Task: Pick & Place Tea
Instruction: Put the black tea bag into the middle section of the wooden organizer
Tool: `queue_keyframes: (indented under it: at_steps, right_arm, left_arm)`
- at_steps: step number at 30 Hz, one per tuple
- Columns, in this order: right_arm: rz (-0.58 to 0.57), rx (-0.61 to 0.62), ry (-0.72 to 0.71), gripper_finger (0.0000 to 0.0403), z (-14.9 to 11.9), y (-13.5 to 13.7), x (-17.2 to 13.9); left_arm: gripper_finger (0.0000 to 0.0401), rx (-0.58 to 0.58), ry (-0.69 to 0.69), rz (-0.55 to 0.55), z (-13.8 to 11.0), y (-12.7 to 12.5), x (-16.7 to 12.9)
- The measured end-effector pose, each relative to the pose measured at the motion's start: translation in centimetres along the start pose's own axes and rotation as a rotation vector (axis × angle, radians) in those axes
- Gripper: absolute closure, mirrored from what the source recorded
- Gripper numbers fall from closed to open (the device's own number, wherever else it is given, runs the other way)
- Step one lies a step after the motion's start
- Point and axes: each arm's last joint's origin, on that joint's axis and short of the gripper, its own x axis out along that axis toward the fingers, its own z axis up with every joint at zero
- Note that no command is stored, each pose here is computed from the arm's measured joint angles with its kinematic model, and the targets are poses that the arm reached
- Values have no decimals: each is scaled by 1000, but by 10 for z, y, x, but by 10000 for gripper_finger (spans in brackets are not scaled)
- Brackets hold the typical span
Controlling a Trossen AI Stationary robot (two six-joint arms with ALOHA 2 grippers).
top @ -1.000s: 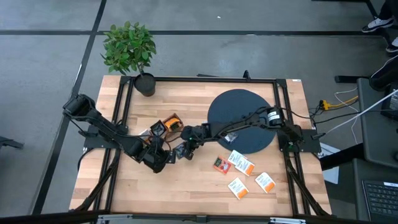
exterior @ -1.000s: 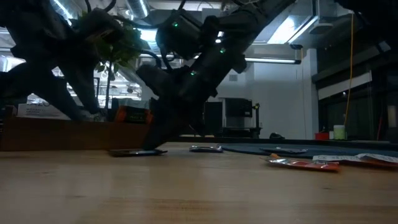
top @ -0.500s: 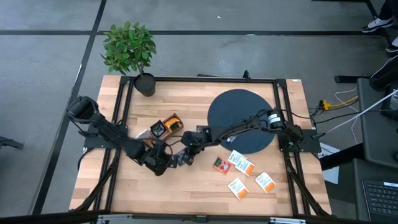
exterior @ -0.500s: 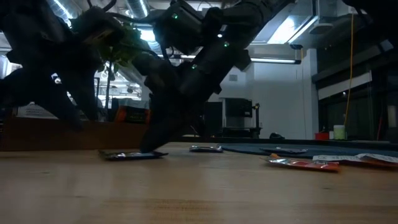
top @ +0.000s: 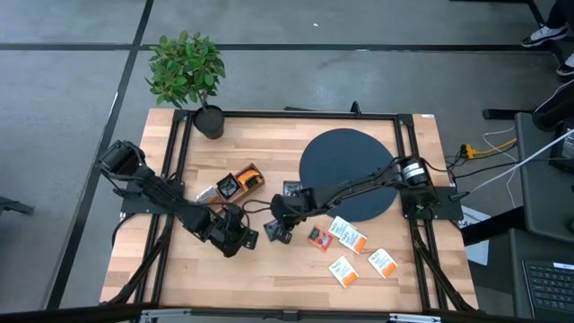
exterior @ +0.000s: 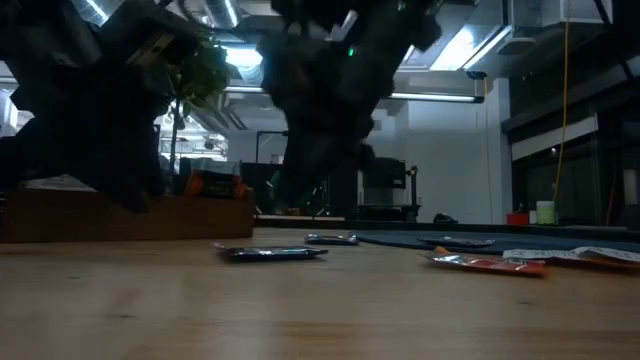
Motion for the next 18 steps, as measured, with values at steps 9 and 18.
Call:
queue_keyframes:
  at_steps: [9, 18]
  right_arm:
    - [-6, 48, 88, 377, -28, 5, -42]
    - [219, 401, -132, 377, -86, -33, -75]
  left_arm:
    - [369, 80, -99, -72, 4, -7, 1]
    - [399, 172, -125, -65, 16, -10, 6]
